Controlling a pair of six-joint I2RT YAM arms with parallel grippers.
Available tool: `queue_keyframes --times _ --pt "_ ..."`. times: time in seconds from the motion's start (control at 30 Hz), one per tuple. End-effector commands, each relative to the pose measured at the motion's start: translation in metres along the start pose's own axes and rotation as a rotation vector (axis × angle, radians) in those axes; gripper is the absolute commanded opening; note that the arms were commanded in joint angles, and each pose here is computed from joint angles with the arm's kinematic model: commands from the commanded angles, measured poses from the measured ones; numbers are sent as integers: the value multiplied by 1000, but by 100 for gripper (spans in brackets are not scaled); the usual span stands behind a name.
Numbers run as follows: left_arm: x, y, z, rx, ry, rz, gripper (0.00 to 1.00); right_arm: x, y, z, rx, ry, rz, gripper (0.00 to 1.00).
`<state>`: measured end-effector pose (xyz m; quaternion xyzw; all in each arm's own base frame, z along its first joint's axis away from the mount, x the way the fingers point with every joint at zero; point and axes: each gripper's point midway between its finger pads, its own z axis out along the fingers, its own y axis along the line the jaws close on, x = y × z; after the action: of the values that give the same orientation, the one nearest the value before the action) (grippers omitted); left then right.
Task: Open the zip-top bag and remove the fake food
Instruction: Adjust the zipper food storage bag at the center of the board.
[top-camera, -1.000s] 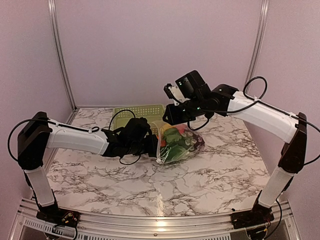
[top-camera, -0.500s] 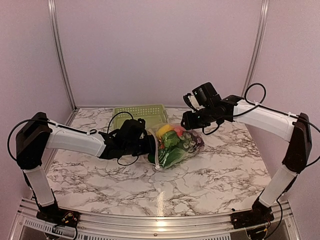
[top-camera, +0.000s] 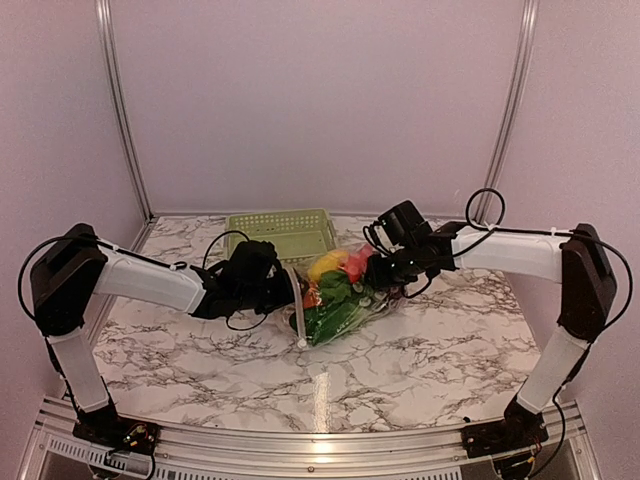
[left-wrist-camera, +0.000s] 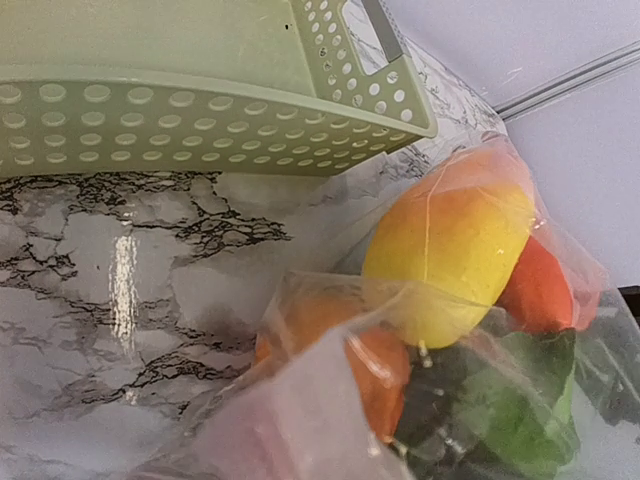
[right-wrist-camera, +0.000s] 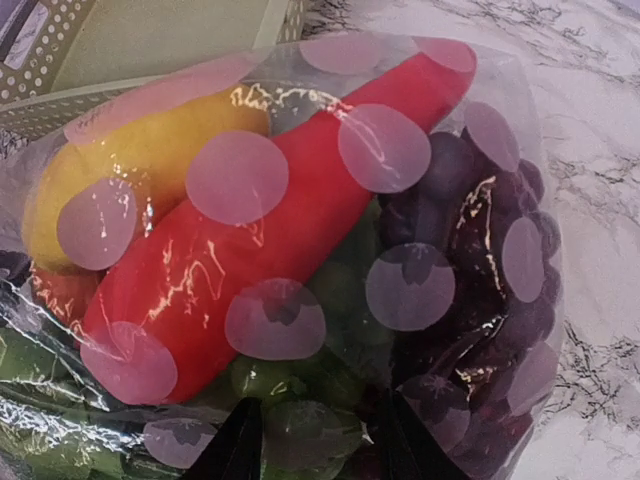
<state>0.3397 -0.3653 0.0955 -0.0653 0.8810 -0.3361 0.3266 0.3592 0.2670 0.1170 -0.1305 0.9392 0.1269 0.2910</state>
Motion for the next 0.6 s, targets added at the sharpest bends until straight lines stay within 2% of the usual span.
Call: queue_keyframes --times 0.0,0.17,0.37,0.57 --pt "-1 -13 4 67 10 -32 65 22 10 -11 17 33 -13 38" --pt "6 -11 15 53 46 -26 65 13 12 -22 24 4 -20 38" --pt "9 5 25 0 38 -10 69 -33 20 -48 27 -122 -29 39" --pt "11 8 31 25 29 -63 69 -75 20 -43 13 -200 -39 50"
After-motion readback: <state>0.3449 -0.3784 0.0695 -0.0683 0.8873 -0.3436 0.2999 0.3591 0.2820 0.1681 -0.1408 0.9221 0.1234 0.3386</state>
